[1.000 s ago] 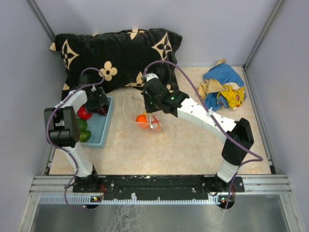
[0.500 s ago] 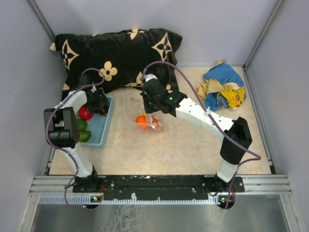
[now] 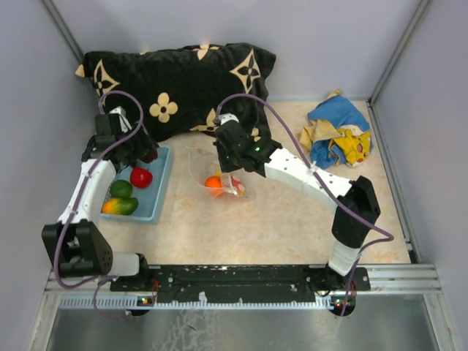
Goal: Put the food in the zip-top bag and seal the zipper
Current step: Place the fake fruit in the zipper food storage bag.
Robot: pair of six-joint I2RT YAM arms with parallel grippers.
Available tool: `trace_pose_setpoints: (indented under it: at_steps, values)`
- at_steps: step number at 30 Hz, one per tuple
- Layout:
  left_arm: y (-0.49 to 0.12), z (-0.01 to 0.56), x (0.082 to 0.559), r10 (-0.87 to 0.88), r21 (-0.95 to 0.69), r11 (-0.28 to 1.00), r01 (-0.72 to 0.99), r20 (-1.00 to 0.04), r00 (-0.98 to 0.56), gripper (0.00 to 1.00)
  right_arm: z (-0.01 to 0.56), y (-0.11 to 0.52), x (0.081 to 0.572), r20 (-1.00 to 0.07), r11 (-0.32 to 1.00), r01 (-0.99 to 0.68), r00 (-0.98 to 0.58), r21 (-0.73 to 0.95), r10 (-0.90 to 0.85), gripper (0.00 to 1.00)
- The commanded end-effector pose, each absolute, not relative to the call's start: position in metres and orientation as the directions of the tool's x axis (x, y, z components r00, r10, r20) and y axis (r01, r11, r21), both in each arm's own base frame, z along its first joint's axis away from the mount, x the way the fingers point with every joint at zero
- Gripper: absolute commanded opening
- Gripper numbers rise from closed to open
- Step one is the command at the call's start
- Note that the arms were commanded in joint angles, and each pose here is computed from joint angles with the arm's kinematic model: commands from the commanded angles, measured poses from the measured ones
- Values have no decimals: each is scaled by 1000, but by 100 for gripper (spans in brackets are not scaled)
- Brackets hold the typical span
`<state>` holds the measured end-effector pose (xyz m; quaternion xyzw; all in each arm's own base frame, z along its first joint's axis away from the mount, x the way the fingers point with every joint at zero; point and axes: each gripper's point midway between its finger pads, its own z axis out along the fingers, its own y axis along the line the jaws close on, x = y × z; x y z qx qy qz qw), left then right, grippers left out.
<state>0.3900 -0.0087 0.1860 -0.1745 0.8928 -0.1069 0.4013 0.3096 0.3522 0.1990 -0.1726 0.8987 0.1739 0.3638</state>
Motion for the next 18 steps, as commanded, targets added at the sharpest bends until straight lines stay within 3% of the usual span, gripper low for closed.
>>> trace_pose_setpoints:
  at_steps: [1,18]
  values:
    - [-26,202,372,-413,-413,900,-141,-699,-584,65,215,352,319,-739,891,-414,-656,183,-153,0]
    - [-124,259,289,-426,-647,731,216,-680,-596,63,221,363,320,-770,898,-411,-621,157,-149,0]
